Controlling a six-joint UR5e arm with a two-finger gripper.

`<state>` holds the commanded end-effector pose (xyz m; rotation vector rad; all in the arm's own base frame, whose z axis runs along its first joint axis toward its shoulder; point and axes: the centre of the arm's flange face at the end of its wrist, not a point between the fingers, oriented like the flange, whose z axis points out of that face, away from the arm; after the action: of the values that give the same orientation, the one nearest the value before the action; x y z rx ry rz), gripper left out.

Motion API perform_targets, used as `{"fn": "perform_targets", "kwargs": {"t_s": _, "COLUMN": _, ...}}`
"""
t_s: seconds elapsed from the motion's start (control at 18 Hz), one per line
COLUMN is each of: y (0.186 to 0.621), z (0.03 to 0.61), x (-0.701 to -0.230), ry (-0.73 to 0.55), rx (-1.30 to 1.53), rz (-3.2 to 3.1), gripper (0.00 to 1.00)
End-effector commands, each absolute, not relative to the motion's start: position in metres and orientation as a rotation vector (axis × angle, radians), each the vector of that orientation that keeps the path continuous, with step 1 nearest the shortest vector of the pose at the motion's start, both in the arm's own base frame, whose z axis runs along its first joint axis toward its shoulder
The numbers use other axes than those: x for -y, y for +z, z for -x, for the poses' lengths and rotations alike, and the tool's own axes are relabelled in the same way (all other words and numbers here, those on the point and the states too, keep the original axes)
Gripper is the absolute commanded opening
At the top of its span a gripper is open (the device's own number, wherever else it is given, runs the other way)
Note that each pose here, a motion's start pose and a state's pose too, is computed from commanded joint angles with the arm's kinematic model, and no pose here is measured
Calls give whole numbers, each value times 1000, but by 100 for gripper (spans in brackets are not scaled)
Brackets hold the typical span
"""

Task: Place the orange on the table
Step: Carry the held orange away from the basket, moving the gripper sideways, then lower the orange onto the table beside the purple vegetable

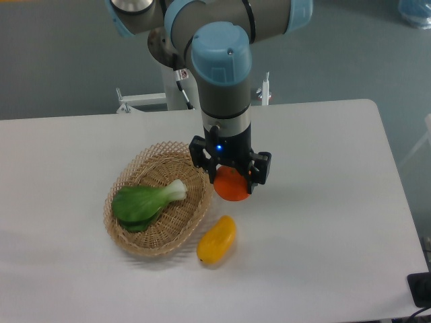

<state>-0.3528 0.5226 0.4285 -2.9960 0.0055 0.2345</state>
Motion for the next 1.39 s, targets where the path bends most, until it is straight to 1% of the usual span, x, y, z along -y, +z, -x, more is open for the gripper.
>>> {"fn": "perform_targets", "kwargs": {"t_s": 0.17, "y": 420, "z": 365, "x": -532, "ry": 235, "rx": -7, "rz": 3003, "gripper": 77}}
{"fn": "perform_targets", "kwargs": {"t_s": 0.39, "y": 387, "z": 389, "x": -539, "ry": 265, "rx": -32, "rz": 3015, "gripper": 77}}
{"fn": "perform_targets", "kwargs": {"t_s": 0.5, "y": 363, "z": 411, "x": -533, "ry": 322, "rx": -28, "rz": 3064, "gripper": 77}}
{"fn": "perform_targets", "kwargs": {"t_s": 0.72, "y": 332, "z": 436, "x": -519, "ry": 283, "rx": 31, "rz": 3111, "gripper": 77}}
{"fn": "perform_targets", "kwargs": {"t_s": 0.89, "y": 298, "z": 440, "x": -498, "ry": 201, "rx": 77, "rz": 3159, "gripper": 77}}
{"fn": "perform_targets", "kwargs": {"t_s": 1.06, "y": 271, "z": 445, "x": -497, "ry": 151, "rx": 89, "rz": 3192, "gripper": 77}}
{"fn": "perform_targets", "kwargs": {"t_s": 1.39, "y": 239, "z": 447, "x": -490, "ry": 159, "rx": 91, "rz": 3277, "gripper": 77}}
